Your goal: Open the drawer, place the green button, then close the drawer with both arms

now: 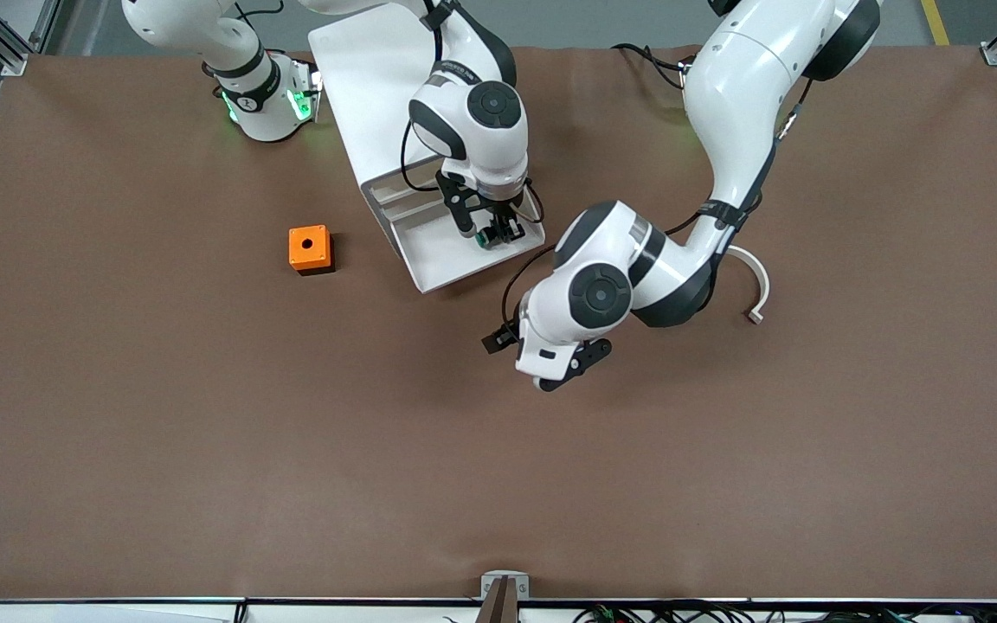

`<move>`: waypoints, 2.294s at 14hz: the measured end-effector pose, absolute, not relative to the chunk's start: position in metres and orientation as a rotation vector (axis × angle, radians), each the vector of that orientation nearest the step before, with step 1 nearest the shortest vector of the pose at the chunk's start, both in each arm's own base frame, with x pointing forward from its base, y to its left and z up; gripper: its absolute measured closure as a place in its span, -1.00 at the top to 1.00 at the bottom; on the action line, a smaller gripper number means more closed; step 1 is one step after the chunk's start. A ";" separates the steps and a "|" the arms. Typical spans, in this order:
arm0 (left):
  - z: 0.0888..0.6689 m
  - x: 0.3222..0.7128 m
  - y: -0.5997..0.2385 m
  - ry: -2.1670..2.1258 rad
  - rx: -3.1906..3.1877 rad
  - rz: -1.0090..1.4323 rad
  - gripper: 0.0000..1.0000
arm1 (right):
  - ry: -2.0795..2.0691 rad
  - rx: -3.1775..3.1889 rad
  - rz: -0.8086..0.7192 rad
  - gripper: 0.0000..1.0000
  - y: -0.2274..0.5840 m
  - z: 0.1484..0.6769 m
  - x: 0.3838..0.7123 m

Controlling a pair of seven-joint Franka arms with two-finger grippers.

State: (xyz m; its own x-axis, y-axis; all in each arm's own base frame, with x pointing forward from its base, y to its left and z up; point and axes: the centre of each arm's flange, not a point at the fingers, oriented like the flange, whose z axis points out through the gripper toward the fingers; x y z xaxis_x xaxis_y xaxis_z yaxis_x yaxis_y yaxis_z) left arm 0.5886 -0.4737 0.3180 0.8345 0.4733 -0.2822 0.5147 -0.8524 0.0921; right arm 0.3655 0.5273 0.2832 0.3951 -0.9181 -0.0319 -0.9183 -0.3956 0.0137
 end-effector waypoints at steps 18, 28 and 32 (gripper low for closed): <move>0.277 0.563 -0.502 0.778 3.008 -0.123 1.00 | 0.432 -3.164 0.196 1.00 0.343 0.441 0.573; 0.254 0.515 -0.537 0.656 3.093 -0.140 1.00 | 0.028 -3.132 0.261 1.00 0.080 0.529 0.618; 0.246 0.492 -0.552 0.601 3.121 -0.155 1.00 | 0.001 -3.142 0.237 1.00 0.024 0.540 0.619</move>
